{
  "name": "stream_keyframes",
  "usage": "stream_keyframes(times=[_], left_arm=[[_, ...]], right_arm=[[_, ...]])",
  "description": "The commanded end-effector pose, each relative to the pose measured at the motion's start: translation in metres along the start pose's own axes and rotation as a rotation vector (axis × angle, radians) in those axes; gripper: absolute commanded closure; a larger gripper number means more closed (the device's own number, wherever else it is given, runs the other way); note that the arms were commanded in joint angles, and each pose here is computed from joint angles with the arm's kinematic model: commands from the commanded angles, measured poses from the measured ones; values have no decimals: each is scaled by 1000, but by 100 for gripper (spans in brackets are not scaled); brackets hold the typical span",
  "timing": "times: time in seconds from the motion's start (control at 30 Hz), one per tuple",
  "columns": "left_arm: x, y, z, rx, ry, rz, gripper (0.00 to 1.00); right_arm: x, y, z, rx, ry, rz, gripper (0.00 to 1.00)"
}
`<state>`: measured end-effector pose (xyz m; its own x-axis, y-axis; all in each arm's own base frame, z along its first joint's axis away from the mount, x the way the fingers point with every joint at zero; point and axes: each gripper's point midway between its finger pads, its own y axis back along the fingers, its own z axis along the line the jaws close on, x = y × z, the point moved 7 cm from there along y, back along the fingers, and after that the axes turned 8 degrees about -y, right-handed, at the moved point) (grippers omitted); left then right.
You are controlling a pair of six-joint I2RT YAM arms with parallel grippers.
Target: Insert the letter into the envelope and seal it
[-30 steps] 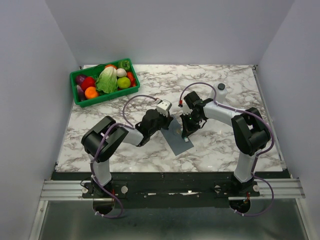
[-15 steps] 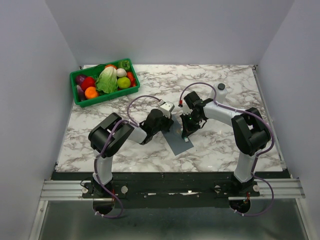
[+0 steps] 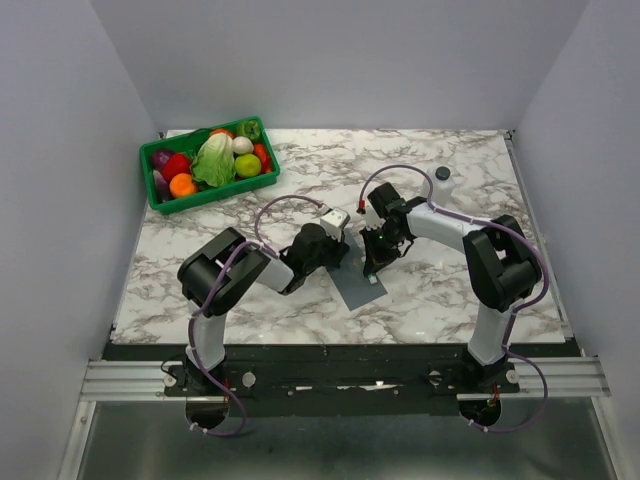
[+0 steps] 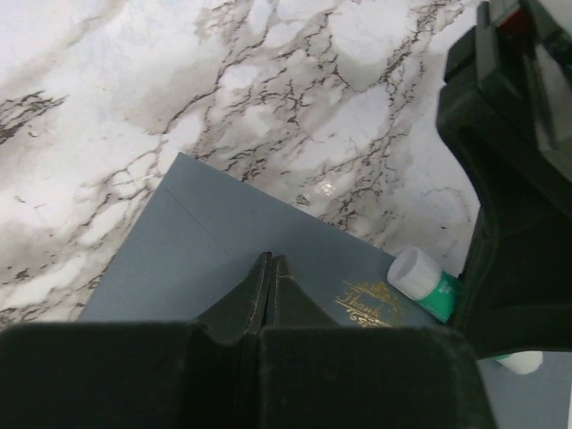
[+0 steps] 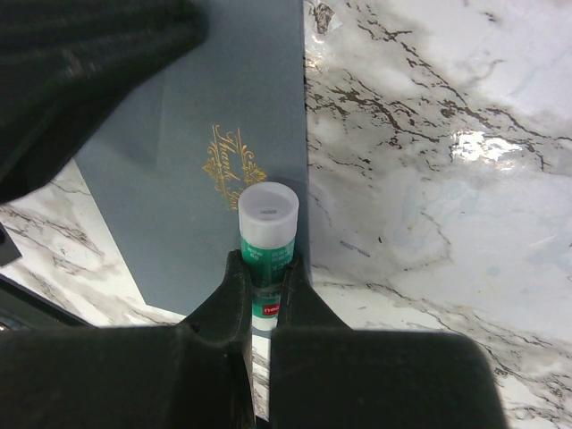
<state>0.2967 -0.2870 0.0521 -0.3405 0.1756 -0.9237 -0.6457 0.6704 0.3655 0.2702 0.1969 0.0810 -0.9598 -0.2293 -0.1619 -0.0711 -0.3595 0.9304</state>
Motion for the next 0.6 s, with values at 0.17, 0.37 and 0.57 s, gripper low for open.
stream_keyframes(times=[0.17,0.37,0.57], left_arm=[[40,16,-26,68,26,151,100],[45,28,-26,48,60,148,100],[51,35,-29,45,61,159,100]], right_arm=[[12,-26,-14,49,-4,40,99],[12,-26,-14,52,-6,39,99],[12,-27,-14,50,-9,40,99]])
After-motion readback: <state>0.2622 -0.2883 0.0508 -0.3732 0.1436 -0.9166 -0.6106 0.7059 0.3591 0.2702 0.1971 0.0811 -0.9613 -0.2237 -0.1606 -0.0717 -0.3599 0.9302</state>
